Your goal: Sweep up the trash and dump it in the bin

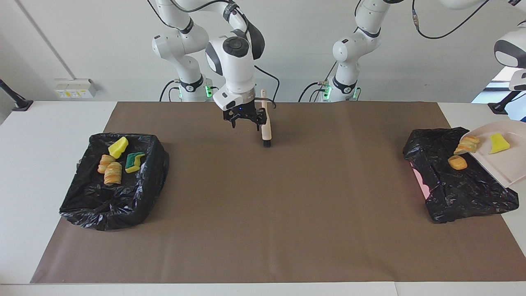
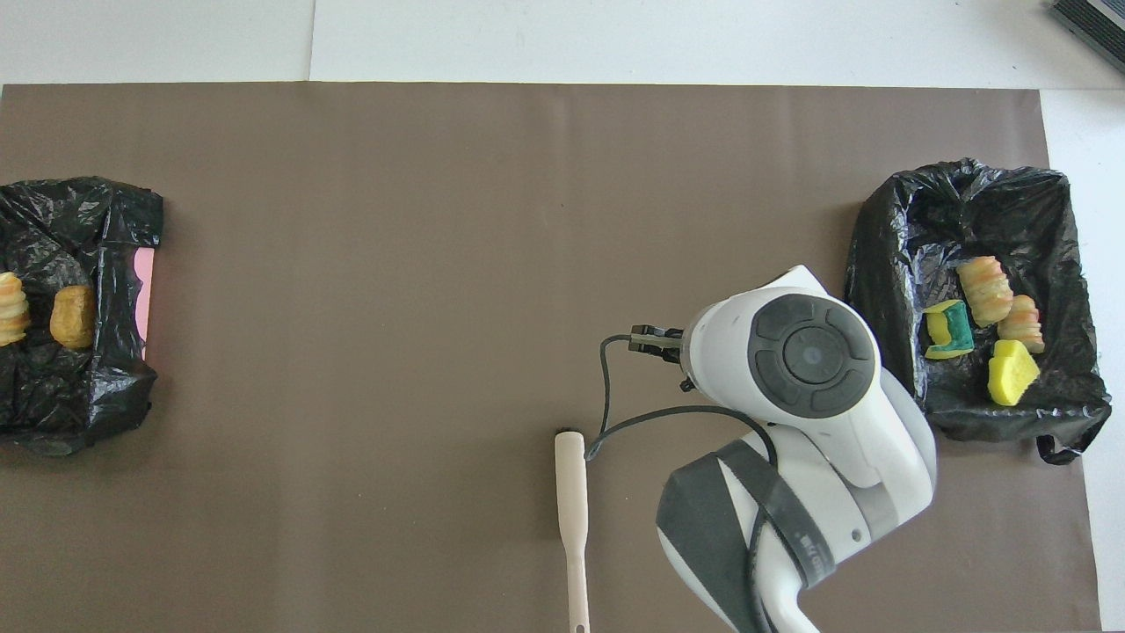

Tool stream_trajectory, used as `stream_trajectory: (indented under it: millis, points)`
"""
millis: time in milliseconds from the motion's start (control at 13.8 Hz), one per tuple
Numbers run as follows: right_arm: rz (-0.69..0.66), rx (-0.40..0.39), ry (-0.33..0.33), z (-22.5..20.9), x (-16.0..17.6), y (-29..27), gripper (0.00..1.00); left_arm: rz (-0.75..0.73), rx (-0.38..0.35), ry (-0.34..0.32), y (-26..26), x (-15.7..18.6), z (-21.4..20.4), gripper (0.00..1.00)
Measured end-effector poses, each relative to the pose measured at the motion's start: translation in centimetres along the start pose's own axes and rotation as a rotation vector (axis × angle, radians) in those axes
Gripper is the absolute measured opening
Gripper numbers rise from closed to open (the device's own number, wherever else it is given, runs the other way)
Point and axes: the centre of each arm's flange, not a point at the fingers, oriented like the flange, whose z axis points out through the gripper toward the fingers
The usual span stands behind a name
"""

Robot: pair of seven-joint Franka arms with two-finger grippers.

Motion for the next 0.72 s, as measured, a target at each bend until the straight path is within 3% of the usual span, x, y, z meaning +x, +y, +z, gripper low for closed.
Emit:
stream_trajectory:
  millis: [217, 579, 724]
  points:
    - [0.047, 0.025, 0.044, -2.7, 2.6, 1.6, 1.00, 0.001, 0.005, -0.023, 0.0, -0.8, -2.2, 0.31]
    - [0.057, 0.004, 0.052, -9.1, 5.5, 5.5, 1.00, -0.018, 0.001, -0.045, -0.5, 0.0, -4.4, 0.31]
    - [0.056, -0.004, 0.058, -11.7, 6.4, 7.8, 1.00, -0.083, -0.033, 0.014, -0.5, 1.3, -4.5, 0.31]
